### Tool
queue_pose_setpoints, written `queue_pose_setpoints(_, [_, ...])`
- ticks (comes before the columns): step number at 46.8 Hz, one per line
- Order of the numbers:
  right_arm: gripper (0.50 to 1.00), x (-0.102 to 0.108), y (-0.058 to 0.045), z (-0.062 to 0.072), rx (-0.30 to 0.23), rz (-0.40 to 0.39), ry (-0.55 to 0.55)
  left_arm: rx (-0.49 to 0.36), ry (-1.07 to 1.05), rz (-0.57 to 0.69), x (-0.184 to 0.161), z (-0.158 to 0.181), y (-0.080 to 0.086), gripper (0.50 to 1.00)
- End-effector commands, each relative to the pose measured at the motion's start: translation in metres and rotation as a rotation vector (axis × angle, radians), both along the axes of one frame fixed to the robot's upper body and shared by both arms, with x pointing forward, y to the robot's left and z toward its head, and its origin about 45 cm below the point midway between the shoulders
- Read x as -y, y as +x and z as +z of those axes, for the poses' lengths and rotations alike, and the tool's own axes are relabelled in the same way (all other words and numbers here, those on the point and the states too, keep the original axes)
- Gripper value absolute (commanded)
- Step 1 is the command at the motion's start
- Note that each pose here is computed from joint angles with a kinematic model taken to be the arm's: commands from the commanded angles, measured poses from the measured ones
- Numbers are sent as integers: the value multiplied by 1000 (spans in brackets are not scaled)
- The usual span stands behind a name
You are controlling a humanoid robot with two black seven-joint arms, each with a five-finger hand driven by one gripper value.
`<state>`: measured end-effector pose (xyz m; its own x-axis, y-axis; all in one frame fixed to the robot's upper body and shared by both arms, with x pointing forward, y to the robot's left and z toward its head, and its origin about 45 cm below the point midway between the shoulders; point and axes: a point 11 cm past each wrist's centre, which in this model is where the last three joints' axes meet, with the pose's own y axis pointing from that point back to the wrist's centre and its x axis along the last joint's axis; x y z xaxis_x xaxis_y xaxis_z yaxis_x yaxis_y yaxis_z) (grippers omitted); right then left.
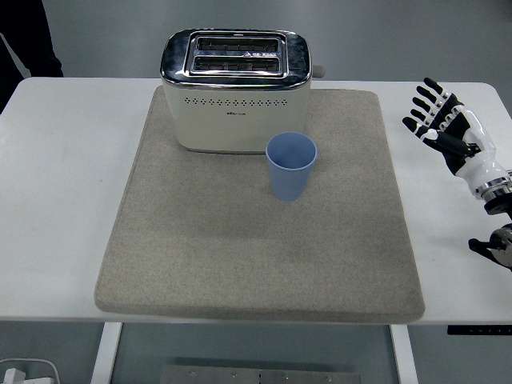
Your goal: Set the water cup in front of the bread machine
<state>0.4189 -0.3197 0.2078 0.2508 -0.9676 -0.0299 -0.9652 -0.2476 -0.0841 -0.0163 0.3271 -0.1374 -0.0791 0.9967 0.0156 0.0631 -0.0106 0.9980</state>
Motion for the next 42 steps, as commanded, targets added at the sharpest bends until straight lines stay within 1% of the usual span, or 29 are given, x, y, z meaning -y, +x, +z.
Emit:
queue_pose_setpoints(1, [924, 8, 0, 1, 2, -15, -8, 0, 0, 0, 0, 0, 0, 1000])
queue_pose_setpoints(3, [924, 12, 1, 4, 7, -25, -7, 0, 0, 0, 0, 0, 0, 1000])
queue_pose_setpoints(6, [924, 16, 1, 5, 9, -27, -9, 0, 0, 0, 0, 0, 0, 1000])
queue_pose_setpoints(9, [924, 24, 1, 6, 5, -38, -16, 0, 0, 0, 0, 0, 0, 1000])
queue_pose_setpoints(14, [924, 36, 0, 10, 2, -63, 16, 0, 0, 0, 0, 0, 0, 1000])
queue_pose_setpoints(18, [924, 45, 0, 13, 2, -77, 19, 0, 0, 0, 0, 0, 0, 1000])
queue_pose_setpoints(24, [924, 60, -2, 13, -6, -97, -1, 0, 0, 0, 0, 0, 0, 1000])
queue_pose_setpoints(32, [924, 80, -4, 15, -17, -135, 7, 0, 0, 0, 0, 0, 0, 1000])
queue_pose_setpoints(42, [924, 101, -7, 16, -27, -160, -5, 0, 0, 0, 0, 0, 0, 1000])
